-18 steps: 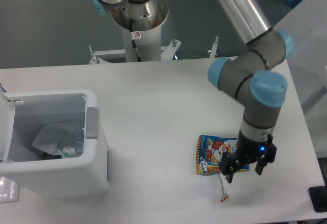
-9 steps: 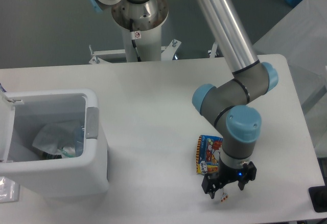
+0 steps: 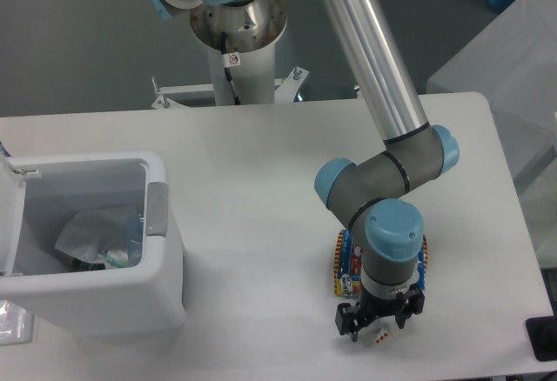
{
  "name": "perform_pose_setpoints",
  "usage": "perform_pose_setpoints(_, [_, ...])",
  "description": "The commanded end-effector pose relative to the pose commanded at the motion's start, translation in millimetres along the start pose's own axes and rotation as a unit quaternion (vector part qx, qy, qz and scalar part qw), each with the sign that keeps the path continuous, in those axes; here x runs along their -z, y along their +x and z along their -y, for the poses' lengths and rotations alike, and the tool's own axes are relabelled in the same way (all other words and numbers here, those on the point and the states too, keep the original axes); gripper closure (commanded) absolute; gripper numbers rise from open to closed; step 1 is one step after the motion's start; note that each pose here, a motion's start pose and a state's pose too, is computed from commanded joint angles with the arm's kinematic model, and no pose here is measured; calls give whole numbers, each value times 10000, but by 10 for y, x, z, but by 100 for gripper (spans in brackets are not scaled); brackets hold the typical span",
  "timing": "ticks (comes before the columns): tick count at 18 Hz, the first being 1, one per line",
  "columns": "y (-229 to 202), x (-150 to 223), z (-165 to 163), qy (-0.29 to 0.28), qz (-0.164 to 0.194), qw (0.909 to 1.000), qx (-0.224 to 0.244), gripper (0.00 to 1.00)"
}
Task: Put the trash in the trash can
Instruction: 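Lower the gripper to the snack bag's edge and close on it, then lift the snack bag and carry it over the trash bin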
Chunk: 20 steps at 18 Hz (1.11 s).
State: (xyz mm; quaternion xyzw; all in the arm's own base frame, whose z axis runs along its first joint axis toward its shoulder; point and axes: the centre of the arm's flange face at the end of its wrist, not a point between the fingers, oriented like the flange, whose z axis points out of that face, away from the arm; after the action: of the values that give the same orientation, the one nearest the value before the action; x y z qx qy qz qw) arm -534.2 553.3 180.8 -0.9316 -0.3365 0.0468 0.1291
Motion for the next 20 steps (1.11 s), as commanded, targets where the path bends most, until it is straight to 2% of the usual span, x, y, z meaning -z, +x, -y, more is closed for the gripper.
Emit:
perform_pose_setpoints(1, [-3, 0, -1, -4, 15, 10000, 8, 49])
perform_pose_setpoints(2, [-5, 6, -4, -7, 30, 10000, 15, 57])
perform_pose_setpoints(4, [0, 6, -5, -17, 65, 10000, 31, 79])
perform_pose_setpoints(8, [-13, 34, 5, 6, 73, 10000, 29, 81])
perform_pose_setpoints(10, [-13, 45, 8, 13, 74, 10000, 21, 87])
perform_pose_setpoints(11, [-14, 44, 6, 4, 80, 10000, 6, 95])
perform_pose_setpoints(12, [-3, 55, 10, 11, 80, 10000, -24, 96])
perform_pose_setpoints(18, [-10, 269, 79, 174, 92, 9998, -20, 96])
perform_pose_setpoints(20, [-39, 600, 152, 412, 92, 9991, -16, 96])
